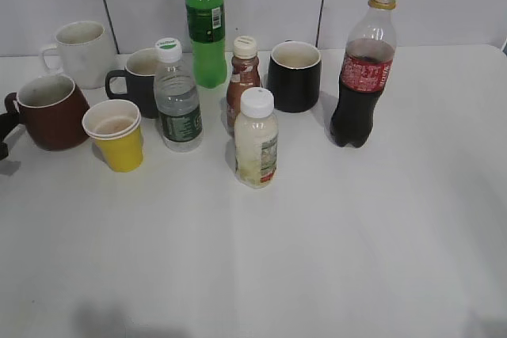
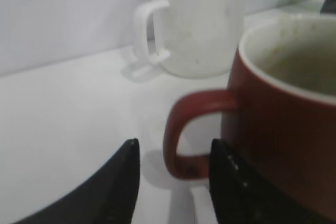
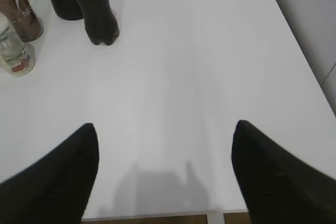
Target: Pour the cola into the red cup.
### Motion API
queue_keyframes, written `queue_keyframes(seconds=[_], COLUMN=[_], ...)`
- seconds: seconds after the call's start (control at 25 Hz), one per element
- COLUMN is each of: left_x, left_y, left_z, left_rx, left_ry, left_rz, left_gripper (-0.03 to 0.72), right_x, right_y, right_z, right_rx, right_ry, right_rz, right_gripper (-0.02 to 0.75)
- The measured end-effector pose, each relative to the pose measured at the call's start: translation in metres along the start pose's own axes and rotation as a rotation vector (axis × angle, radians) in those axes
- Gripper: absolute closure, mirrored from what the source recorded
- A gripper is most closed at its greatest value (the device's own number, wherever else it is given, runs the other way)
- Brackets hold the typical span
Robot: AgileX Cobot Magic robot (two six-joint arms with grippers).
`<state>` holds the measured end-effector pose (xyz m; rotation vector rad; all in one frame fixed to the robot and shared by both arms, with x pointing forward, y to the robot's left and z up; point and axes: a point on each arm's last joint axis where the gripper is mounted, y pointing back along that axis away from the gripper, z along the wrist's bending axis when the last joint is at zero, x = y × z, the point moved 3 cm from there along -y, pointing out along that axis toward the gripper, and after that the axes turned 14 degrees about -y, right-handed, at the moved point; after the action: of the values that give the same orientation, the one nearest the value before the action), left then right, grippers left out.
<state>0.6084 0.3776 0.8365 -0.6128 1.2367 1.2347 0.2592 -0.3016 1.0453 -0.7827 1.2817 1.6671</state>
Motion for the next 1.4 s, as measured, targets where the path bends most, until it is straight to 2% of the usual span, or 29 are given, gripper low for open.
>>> queue_keyframes(seconds=[0.12,0.36,0.64,0.72,0.88,1.12,1.28,1.4], left_x=[0.007,0.000,-0.003,-0.003,-0.004,-0.017,-0.050,-0.079], left_y=[-0.004,-0.014,-0.040,-0.046,-0.050,-0.039,-0.014,0.008], left_z=[0.000,0.006,-0.005,-0.008,-0.009,-0.002,0.007,0.005], left_rx=[0.002,-0.015,0.023,0.030,0.017,-0.014,-0.068,-0.091], left_ry=[0.002,-0.017,-0.039,-0.042,-0.043,-0.038,-0.031,-0.042], left_rz=[0.005,-0.029,-0.050,-0.055,-0.058,-0.046,-0.078,-0.115], left_gripper=[0.349,0.349,0.354,0.401,0.633,0.644,0.644,0.644], right_x=[0.000,0.000,0.000,0.000,0.000,-0.001,-0.039,-0.073], right_y=[0.000,0.000,0.000,0.000,0.000,0.000,-0.019,-0.059], right_z=[0.000,0.000,0.000,0.000,0.000,0.008,0.029,0.041], right_rx=[0.000,0.000,0.000,0.000,-0.001,-0.062,-0.159,-0.165], right_ry=[0.000,0.000,0.001,0.001,0.000,-0.015,0.016,0.055], right_rz=[0.000,0.000,0.000,0.000,0.000,0.011,-0.122,-0.200], right_gripper=[0.147,0.147,0.148,0.148,0.148,0.148,0.148,0.148])
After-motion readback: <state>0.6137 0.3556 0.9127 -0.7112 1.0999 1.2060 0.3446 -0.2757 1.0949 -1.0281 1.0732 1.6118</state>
